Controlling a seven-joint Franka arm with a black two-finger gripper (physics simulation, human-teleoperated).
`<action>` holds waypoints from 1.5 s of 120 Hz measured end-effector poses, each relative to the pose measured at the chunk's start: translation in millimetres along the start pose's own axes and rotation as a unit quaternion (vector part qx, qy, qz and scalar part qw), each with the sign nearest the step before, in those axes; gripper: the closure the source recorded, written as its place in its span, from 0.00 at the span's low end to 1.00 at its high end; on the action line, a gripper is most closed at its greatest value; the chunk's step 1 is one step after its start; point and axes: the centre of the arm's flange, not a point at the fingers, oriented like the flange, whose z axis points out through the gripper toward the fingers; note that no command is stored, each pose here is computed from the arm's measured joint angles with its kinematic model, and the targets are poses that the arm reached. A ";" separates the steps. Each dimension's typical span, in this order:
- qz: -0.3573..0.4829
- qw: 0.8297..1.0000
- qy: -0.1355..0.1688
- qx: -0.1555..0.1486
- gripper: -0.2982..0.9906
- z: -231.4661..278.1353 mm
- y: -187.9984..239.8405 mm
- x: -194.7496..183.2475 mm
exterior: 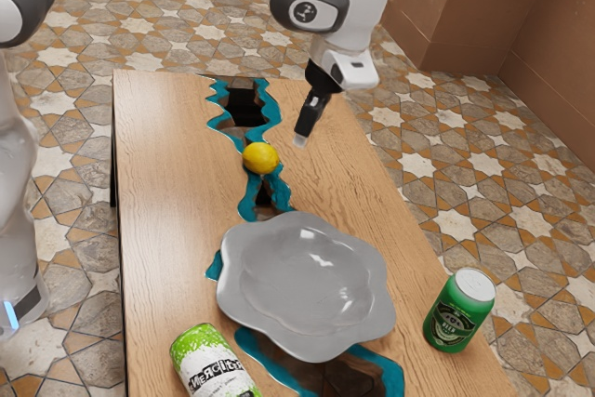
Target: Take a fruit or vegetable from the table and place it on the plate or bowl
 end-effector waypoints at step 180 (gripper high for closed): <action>0.100 0.990 0.100 0.015 0.24 121.1 -69.7 -121.6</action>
